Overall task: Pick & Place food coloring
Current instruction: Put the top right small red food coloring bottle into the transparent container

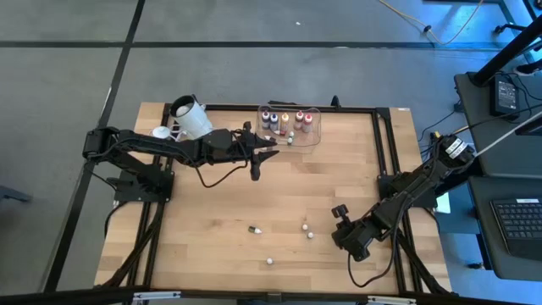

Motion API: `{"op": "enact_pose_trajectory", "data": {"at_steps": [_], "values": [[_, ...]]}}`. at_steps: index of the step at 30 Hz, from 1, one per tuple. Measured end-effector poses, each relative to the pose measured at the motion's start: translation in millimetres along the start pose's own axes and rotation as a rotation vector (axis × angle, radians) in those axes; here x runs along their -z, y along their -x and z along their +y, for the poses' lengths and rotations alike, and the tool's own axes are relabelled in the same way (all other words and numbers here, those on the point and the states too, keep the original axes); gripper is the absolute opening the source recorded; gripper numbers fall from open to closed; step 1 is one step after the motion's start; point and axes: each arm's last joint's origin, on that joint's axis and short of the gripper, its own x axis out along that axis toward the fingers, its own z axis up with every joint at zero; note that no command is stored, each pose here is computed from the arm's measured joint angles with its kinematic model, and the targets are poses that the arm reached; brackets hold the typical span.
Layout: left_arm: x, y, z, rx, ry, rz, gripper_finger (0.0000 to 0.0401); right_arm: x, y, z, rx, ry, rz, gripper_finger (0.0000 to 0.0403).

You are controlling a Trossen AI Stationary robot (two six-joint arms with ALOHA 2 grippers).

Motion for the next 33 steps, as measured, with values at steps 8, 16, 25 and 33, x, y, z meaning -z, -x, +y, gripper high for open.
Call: {"op": "enact_pose_trajectory", "data": {"at_steps": [8, 16, 25, 33], "values": [[1, 0, 0, 0.001, -0.001, 0.007, 0.012, -12, 22, -15, 0.173, 0.056, -0.05, 0.0058], [3, 0, 0, 0.001, -0.005, 0.034, 0.0117, -39, 52, -67, 0.328, 0.1, -0.09, 0.0059], [3, 0, 0, 0.0, -0.004, 0.032, 0.0119, -48, 85, -155, 0.481, -0.019, -0.12, 0.0061], [3, 0, 1, -0.002, -0.004, 0.032, 0.012, -44, 114, -239, 0.508, -0.182, -0.166, 0.0063]]}}
